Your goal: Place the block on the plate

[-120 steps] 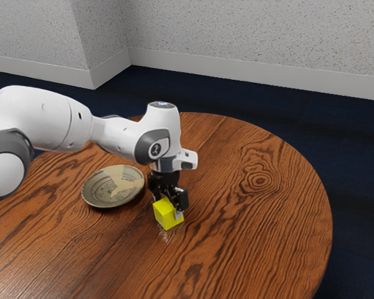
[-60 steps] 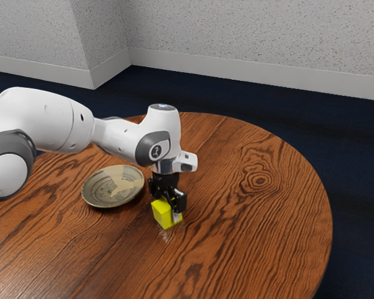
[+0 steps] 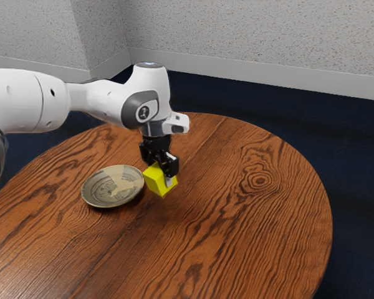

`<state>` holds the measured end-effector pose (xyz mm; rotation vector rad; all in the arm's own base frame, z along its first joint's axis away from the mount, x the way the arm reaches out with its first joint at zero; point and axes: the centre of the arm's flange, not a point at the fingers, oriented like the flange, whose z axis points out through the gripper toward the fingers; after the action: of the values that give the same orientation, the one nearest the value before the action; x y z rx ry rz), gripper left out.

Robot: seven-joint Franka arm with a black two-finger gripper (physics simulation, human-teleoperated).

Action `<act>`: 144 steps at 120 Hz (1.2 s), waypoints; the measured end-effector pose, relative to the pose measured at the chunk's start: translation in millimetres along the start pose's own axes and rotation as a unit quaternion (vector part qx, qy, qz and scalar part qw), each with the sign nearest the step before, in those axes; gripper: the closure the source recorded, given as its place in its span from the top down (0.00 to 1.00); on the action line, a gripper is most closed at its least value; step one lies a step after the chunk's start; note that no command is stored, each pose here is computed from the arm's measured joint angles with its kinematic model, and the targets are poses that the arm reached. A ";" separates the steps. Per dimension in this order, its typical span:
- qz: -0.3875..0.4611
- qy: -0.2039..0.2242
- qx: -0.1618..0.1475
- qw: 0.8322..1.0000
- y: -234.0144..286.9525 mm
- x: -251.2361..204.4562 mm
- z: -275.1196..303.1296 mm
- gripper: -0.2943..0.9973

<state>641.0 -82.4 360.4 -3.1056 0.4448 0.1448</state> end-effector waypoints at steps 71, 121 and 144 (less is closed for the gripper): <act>-0.123 -0.019 0.054 0.991 -178.2 -67.2 -33.2 0.56; -0.113 -0.033 0.048 0.992 -192.9 -14.2 20.7 0.57; -0.111 -0.046 0.036 0.992 -192.2 -10.8 48.5 0.57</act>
<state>680.1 105.9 310.8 -3.0328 0.1001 0.2627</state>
